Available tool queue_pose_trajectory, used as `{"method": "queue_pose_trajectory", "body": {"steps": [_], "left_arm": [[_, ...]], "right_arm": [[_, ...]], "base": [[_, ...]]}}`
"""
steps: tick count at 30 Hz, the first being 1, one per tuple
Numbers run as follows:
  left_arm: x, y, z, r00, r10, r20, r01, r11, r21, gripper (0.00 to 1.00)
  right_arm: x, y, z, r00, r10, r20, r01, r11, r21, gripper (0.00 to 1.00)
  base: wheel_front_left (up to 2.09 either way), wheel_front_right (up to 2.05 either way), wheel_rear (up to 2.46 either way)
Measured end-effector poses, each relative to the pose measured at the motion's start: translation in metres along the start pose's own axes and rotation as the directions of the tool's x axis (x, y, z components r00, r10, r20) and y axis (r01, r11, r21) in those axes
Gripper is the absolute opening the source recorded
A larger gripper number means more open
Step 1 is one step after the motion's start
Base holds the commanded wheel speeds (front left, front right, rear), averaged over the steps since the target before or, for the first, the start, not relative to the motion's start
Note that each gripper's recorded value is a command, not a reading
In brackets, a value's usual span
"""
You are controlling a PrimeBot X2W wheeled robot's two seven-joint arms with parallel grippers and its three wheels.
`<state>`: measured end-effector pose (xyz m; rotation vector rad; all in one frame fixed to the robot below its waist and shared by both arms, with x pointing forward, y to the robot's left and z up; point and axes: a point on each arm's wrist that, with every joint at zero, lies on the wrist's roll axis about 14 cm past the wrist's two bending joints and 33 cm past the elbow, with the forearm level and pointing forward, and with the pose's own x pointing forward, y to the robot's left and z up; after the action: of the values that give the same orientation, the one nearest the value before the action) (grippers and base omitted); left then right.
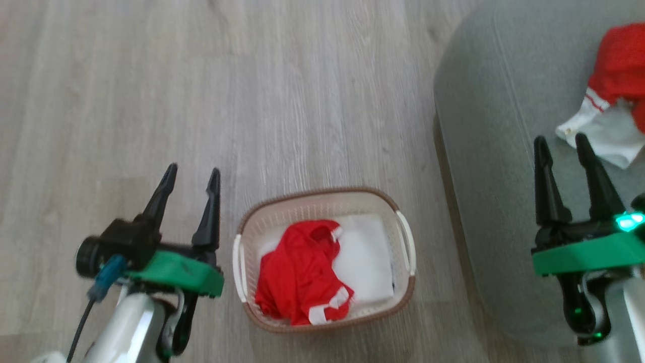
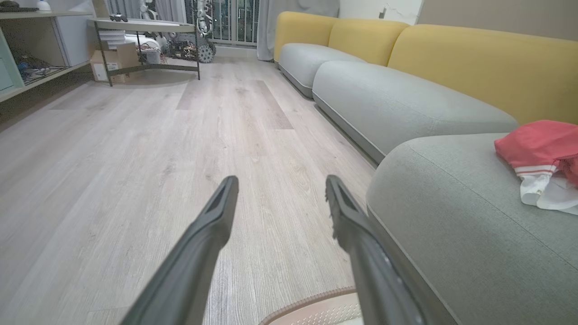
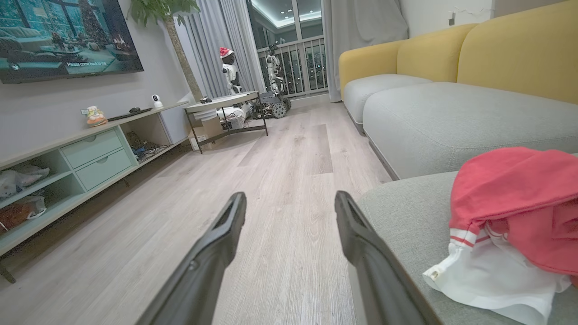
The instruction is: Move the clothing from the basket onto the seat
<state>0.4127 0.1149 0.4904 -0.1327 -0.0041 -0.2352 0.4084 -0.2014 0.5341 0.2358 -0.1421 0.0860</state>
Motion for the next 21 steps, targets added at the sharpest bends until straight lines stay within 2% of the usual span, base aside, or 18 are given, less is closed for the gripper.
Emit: {"method": "queue_pose_trajectory", "body": {"steps": [10,16,21], "left_arm": [[0.052,-0.030,-0.068,0.977,-0.143,-0.158,0.138,0.989,-0.045,1.00],[0.059,-0.043,-0.127,0.924,-0.201,-0.325,0.183,0.979,-0.085,1.00],[0.060,-0.059,-0.171,0.853,-0.276,-0.443,0.242,0.961,-0.132,1.00]], "right_arm": [[0.025,-0.026,-0.013,0.999,-0.053,0.002,0.053,0.998,-0.034,1.00],[0.037,-0.039,-0.020,0.997,-0.078,0.001,0.078,0.996,-0.053,1.00],[0.047,-0.047,-0.029,0.996,-0.093,-0.008,0.092,0.994,-0.064,1.00]], "base": [[0.00,0.00,0.00],[0.00,0.00,0.00],[0.00,0.00,0.00]]}}
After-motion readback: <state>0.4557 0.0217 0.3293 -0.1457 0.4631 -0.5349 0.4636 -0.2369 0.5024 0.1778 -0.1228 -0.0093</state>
